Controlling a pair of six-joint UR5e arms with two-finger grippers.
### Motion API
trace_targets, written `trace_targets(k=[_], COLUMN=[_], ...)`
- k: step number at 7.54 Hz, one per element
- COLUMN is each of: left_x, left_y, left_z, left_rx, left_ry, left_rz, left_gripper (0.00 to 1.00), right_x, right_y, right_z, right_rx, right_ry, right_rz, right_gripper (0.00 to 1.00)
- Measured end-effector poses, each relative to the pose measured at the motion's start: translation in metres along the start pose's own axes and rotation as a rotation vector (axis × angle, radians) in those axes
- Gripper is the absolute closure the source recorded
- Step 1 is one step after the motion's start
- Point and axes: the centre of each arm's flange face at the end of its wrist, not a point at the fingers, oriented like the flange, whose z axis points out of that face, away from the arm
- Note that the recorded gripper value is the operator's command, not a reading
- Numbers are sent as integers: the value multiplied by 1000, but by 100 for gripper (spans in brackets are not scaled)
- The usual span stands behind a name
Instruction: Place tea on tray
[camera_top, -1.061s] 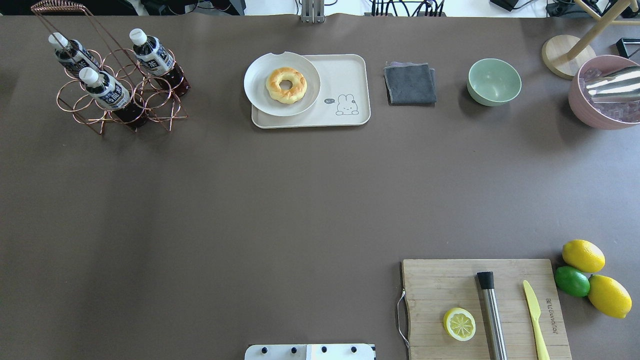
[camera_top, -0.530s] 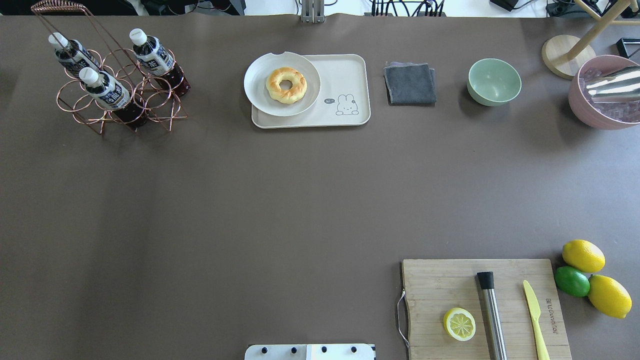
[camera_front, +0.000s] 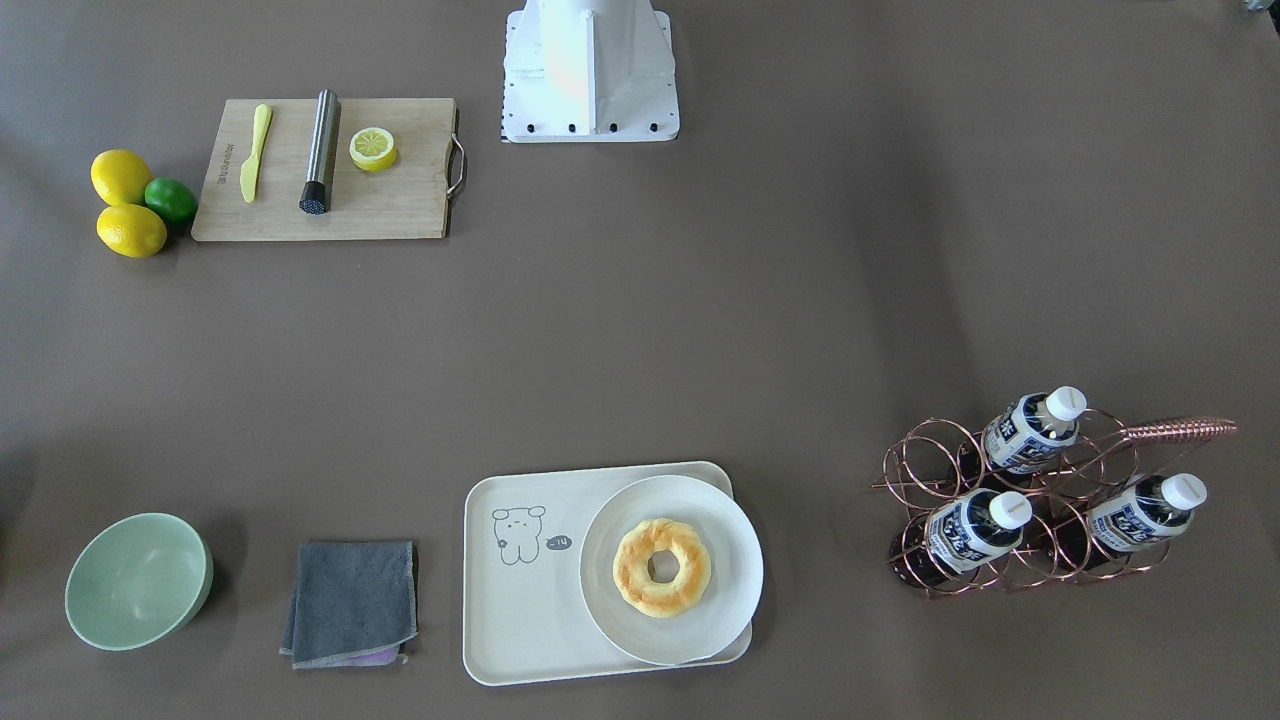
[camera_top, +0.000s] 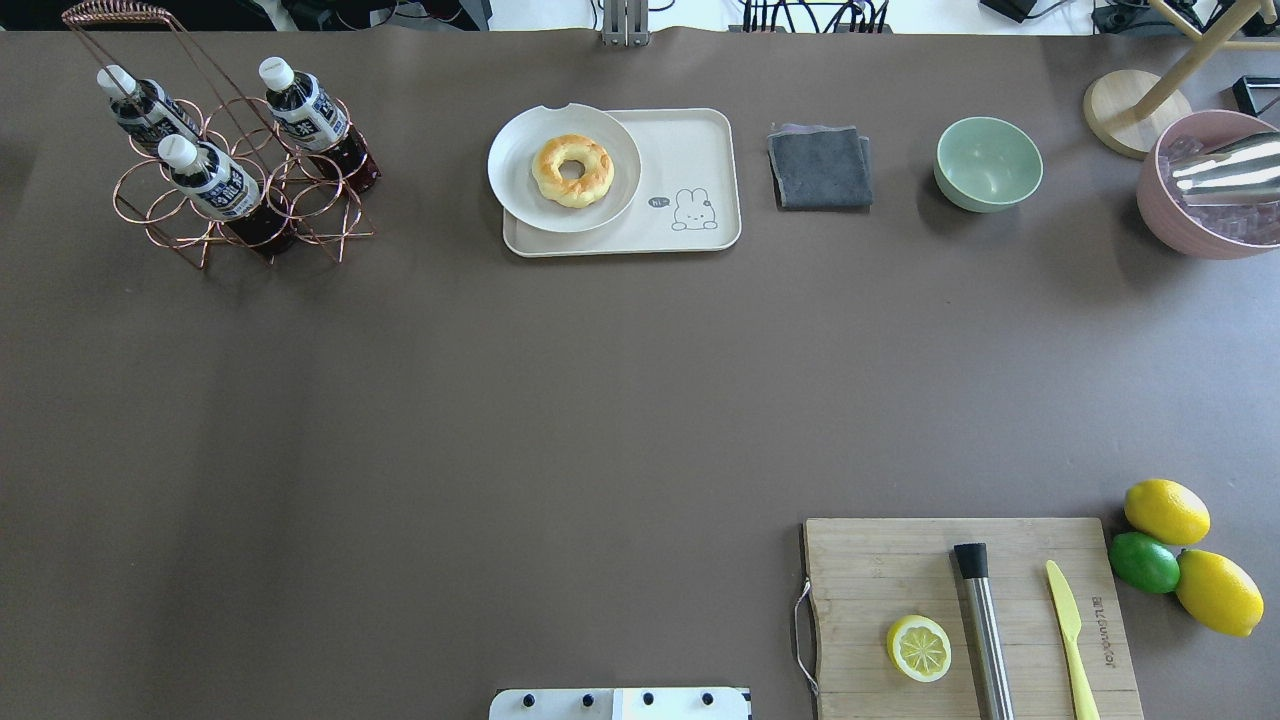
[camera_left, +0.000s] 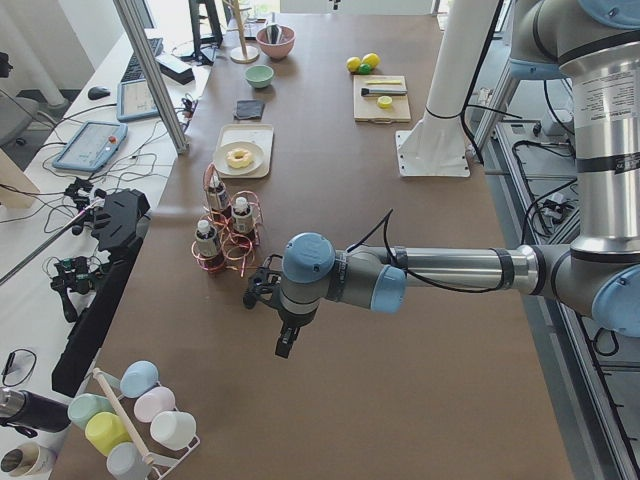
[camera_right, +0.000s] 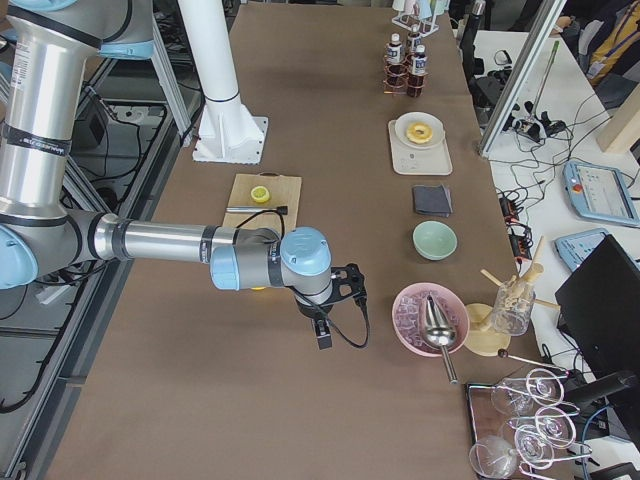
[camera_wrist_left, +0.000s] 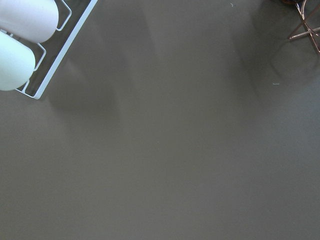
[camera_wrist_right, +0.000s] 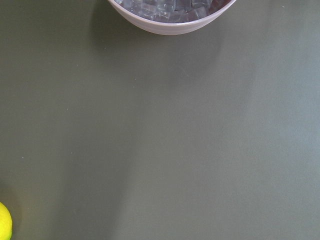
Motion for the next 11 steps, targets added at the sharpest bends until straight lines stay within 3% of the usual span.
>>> trace_targets(k=[6,9,11], left_x=[20,54,133], left_y=[-9,-37,-77], left_z=[26,7,6], left_rx=[-49,91,149], left_ry=[48,74,120], left_rz=[-50,-12,-115], left_gripper=[3,3,3], right_x=[0,-3,-3], right_y=[-14,-24,-23], right_z=[-23,-26,-26], right_rx=[52,63,62], right_ry=[13,12,5], right_rz=[9,34,39], right_gripper=[0,0,0])
